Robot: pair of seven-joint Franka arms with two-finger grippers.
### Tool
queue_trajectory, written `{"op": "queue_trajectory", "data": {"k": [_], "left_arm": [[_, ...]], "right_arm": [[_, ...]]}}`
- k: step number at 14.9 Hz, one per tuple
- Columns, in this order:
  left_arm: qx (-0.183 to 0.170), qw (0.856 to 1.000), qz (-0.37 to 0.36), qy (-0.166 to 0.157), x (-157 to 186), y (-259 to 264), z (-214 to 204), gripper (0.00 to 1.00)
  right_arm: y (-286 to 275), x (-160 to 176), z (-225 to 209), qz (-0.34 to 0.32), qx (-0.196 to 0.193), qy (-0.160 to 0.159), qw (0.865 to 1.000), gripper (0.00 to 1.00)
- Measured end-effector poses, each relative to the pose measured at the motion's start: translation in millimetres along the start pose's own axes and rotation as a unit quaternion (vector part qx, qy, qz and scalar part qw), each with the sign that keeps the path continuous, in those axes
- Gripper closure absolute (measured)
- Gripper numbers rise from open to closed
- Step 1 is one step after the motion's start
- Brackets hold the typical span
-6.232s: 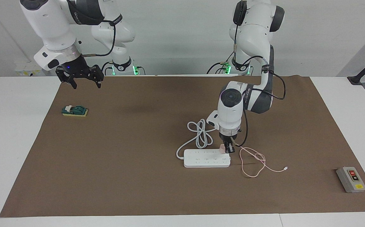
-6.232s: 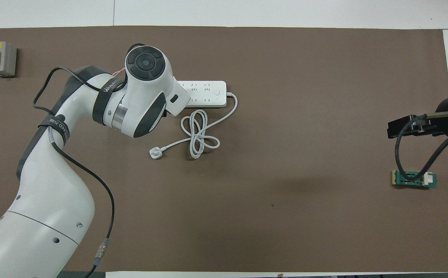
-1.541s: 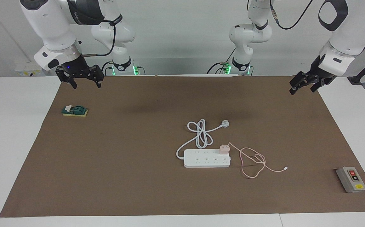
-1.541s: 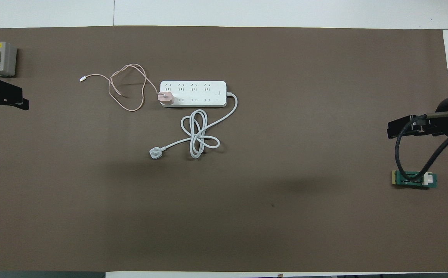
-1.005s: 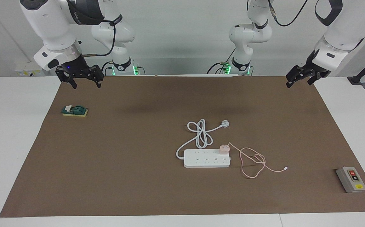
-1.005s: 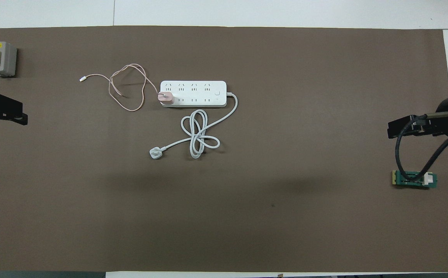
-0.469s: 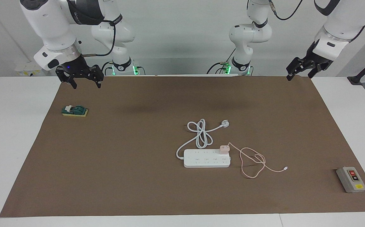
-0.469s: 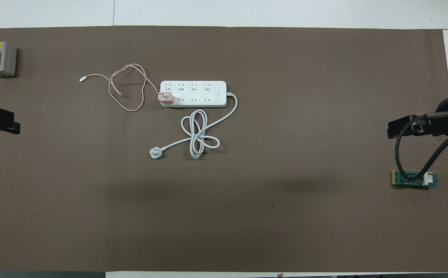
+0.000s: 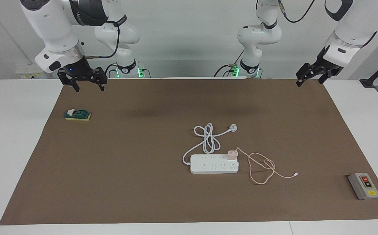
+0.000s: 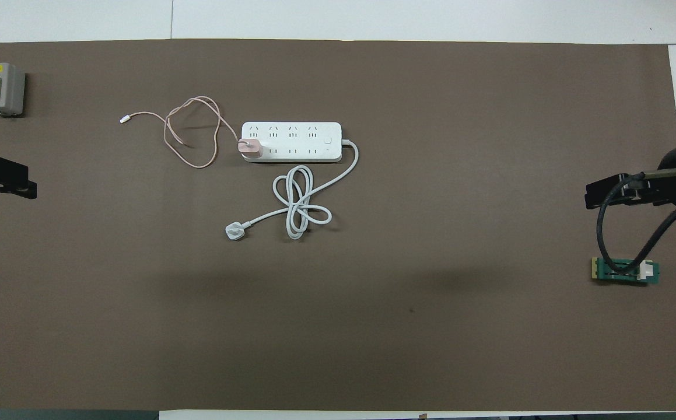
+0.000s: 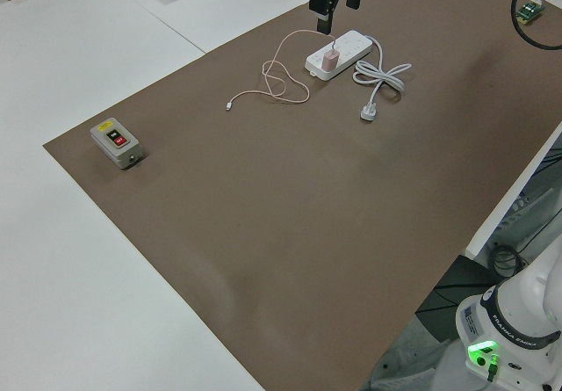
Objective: Plug charger into power strip
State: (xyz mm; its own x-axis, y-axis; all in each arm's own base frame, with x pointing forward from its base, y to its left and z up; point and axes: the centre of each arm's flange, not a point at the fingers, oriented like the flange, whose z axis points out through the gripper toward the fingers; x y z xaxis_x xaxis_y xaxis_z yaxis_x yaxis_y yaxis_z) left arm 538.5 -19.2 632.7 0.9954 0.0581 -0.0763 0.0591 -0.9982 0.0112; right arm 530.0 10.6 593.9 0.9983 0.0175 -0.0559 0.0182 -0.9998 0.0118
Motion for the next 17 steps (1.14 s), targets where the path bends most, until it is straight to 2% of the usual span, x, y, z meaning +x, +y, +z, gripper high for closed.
{"op": "queue_trajectory", "data": {"k": [7,17], "left_arm": [[-0.001,1.0,0.006,0.015,4,7,-1,0.0],[-0.001,1.0,0.004,0.012,12,6,8,0.0]], "right_arm": [[0,0,0,0.0,0.0,0.0,1.0,0.0],[0,0,0,0.0,0.0,0.0,1.0,0.0]]}}
